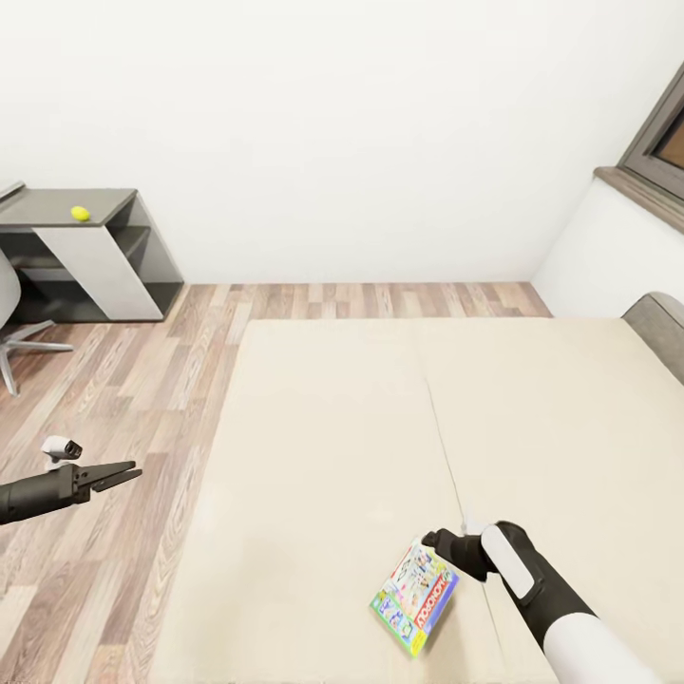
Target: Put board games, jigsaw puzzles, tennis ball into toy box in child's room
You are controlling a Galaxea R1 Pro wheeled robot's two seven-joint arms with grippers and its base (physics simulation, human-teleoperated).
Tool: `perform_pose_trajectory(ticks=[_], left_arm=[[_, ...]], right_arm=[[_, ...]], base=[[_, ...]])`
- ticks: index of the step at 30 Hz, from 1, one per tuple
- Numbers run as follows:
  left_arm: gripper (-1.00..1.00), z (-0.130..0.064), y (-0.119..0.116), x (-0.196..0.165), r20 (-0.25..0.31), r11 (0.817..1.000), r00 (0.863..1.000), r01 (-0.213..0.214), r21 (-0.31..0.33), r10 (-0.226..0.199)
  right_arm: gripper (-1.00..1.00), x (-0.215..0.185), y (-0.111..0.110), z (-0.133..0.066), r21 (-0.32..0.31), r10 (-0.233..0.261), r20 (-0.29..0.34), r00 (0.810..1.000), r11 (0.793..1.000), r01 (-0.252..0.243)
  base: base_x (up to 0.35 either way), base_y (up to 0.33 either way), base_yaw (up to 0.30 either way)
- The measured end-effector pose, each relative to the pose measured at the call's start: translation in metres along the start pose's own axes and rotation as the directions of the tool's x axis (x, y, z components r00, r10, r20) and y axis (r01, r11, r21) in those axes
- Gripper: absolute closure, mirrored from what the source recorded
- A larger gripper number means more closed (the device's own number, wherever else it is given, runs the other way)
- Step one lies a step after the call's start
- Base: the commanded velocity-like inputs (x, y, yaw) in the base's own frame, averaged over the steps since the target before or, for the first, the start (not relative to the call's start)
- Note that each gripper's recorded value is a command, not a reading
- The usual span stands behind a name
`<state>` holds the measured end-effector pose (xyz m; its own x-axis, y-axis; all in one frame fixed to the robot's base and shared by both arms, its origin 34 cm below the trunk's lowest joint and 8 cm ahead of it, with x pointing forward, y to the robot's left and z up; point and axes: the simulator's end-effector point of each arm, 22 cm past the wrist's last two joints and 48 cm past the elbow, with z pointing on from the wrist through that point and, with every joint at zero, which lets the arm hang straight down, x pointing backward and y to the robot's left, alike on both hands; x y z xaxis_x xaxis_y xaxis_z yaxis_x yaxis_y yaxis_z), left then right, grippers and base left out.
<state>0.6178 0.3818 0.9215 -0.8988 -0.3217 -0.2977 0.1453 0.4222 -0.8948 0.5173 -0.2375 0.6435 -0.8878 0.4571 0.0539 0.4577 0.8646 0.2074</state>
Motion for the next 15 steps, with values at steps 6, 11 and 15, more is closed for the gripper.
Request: perform_pose_trajectory(ticks=[6,11,15], left_arm=[[-1.00,0.002,0.004,0.003,-0.004,1.000,1.000,0.009,-0.001,-0.009],[-1.00,0.004,0.008,0.005,-0.008,1.000,1.000,0.017,-0.003,-0.017],[-1.00,0.004,0.011,0.006,-0.011,1.000,1.000,0.022,-0.007,-0.022]], right_arm=[[-1.00,-0.002,-0.009,0.005,0.014,0.019,0.014,1.000,1.000,-0.019],[-1.00,-0.006,-0.010,0.008,0.003,0.026,0.028,0.999,1.000,-0.026],[-1.00,-0.010,-0.012,0.008,-0.006,0.030,0.034,0.999,1.000,-0.029]], base=[[0.000,0.000,0.000],[0.000,0.000,0.000],[0.000,0.000,0.000]])
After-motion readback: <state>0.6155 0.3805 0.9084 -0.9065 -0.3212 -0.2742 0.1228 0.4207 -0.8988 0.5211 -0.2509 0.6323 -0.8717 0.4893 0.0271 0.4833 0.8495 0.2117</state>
